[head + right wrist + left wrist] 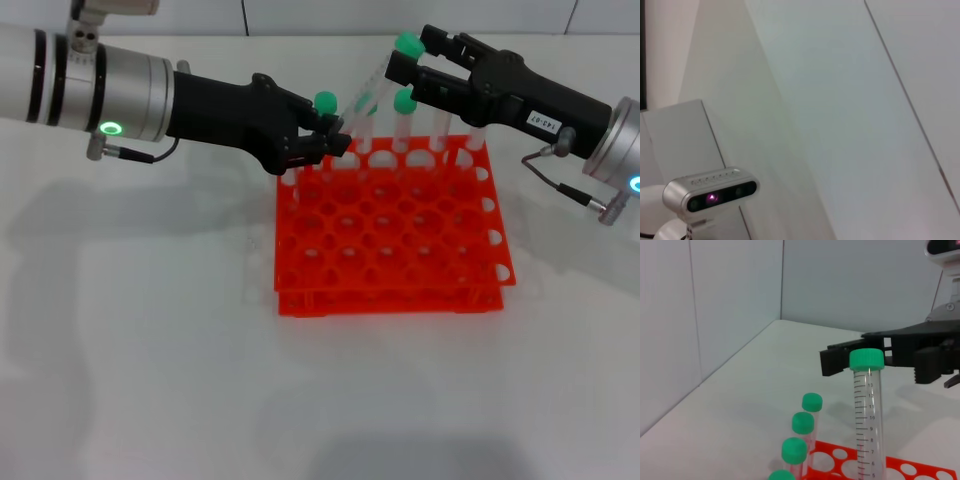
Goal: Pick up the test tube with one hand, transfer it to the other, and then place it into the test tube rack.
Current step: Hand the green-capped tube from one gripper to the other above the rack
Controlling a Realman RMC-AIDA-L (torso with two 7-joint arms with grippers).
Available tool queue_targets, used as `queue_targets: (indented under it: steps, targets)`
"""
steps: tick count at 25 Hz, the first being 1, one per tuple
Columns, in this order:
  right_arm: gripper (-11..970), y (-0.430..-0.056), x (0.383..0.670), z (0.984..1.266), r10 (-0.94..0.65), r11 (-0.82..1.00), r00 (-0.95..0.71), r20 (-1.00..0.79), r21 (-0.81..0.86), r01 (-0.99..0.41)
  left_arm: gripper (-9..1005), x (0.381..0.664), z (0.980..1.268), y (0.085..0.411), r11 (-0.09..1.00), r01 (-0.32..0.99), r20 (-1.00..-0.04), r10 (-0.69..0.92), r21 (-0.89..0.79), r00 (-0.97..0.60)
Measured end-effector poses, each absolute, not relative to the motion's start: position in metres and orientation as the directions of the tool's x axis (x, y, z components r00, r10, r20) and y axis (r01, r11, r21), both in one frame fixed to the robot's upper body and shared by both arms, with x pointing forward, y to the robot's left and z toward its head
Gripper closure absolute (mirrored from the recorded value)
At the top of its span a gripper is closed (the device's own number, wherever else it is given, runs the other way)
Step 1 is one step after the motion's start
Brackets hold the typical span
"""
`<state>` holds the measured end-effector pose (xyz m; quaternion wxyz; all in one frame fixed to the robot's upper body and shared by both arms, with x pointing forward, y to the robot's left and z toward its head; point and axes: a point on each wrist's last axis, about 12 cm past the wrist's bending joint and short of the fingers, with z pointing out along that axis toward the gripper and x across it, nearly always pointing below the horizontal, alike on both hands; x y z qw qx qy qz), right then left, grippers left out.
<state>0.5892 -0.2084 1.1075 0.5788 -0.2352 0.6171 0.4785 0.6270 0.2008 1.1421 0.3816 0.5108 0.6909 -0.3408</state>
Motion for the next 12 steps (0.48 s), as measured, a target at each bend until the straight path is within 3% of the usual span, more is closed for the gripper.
queue_targets:
  steps: [12]
  targets:
    - [152,-0.2097,0.5892,1.1068,0.277,0.441,-0.219,-0.936,0.326,-0.836,768,0.6270,1.1406,0.1988,0.249,0.965,-0.876,0.446,-0.077,-0.185]
